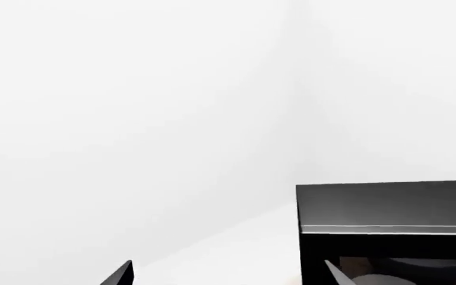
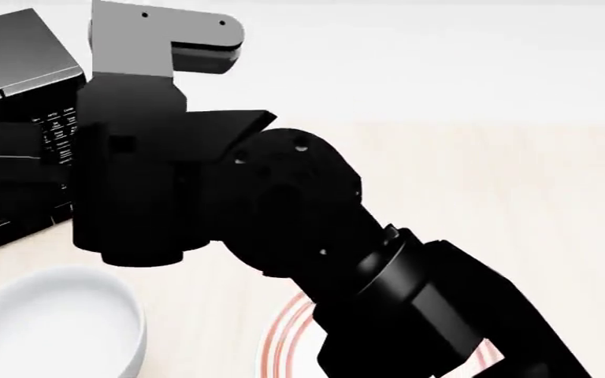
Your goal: Put the white bowl to the right of the plate.
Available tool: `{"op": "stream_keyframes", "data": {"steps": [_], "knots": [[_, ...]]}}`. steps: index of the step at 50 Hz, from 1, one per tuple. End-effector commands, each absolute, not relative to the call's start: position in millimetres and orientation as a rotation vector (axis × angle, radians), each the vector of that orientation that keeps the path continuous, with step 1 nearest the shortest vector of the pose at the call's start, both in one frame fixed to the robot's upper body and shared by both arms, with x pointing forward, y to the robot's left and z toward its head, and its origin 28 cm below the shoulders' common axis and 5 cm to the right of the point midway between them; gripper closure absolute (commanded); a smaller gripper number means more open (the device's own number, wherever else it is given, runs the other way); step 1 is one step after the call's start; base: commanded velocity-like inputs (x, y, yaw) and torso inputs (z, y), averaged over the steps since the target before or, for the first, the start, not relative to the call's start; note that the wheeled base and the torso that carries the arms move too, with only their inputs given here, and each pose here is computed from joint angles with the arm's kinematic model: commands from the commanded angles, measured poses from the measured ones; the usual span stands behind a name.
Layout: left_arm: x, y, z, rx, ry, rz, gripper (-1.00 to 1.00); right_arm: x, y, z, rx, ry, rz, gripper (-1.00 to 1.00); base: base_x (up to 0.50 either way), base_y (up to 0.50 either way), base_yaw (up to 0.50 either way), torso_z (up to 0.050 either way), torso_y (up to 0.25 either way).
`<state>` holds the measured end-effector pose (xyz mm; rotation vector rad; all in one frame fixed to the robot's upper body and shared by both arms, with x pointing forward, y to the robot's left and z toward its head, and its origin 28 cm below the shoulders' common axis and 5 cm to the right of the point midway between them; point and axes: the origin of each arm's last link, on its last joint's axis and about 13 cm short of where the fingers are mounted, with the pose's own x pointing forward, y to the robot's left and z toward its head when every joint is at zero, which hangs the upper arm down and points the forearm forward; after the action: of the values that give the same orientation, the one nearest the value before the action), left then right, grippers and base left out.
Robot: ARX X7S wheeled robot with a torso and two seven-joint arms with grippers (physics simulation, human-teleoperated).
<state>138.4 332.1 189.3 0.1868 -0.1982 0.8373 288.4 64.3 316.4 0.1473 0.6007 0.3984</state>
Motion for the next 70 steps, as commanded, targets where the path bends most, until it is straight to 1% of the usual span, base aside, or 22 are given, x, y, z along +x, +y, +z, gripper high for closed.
{"op": "stream_keyframes", "data": {"steps": [1,22,28,30,34,35,38,43,47,48,53,59,70], "knots": [[135,336,190,0.183,-0.197,0.875,-1.00,290,72,299,0.100,0.704,0.375,-1.00,0.00,0.00,0.00,0.000,0.000],[134,334,189,0.192,-0.204,0.867,-1.00,294,74,276,0.118,0.895,0.381,-1.00,0.00,0.00,0.00,0.000,0.000],[134,335,189,0.192,-0.203,0.866,-1.00,296,75,272,0.122,0.923,0.377,-1.00,0.00,0.00,0.00,0.000,0.000],[134,334,189,0.193,-0.203,0.862,-1.00,300,75,270,0.144,0.942,0.376,-1.00,0.00,0.00,0.00,0.000,0.000],[133,334,189,0.192,-0.206,0.863,-1.00,309,75,270,0.277,0.990,0.373,-1.00,0.00,0.00,0.00,0.000,0.000],[134,334,189,0.192,-0.206,0.861,-1.00,312,75,271,0.350,1.010,0.378,-1.00,0.00,0.00,0.00,0.000,0.000],[134,334,189,0.191,-0.206,0.861,-1.00,320,75,269,0.431,1.013,0.342,-1.00,0.00,0.00,0.00,0.000,0.000],[133,334,189,0.190,-0.209,0.859,-1.00,328,74,268,0.477,0.995,0.310,-1.00,0.00,0.00,0.00,0.000,0.000],[133,334,189,0.191,-0.211,0.859,-1.00,338,73,264,0.507,0.950,0.232,-1.00,0.00,0.00,0.00,0.000,0.000],[132,334,190,0.191,-0.212,0.858,-1.00,343,72,260,0.525,0.937,0.186,-1.00,0.00,0.00,0.00,0.000,0.000],[133,334,189,0.193,-0.212,0.856,-1.00,352,68,249,0.563,0.949,0.105,-1.00,0.00,0.00,0.00,0.000,0.000],[132,333,190,0.193,-0.216,0.855,-1.00,353,67,239,0.542,0.955,0.073,-1.00,0.00,0.00,0.00,0.000,0.000],[131,334,190,0.192,-0.219,0.855,-1.00,339,72,222,0.428,0.990,0.145,-1.00,0.00,0.00,0.00,0.000,0.000]]}}
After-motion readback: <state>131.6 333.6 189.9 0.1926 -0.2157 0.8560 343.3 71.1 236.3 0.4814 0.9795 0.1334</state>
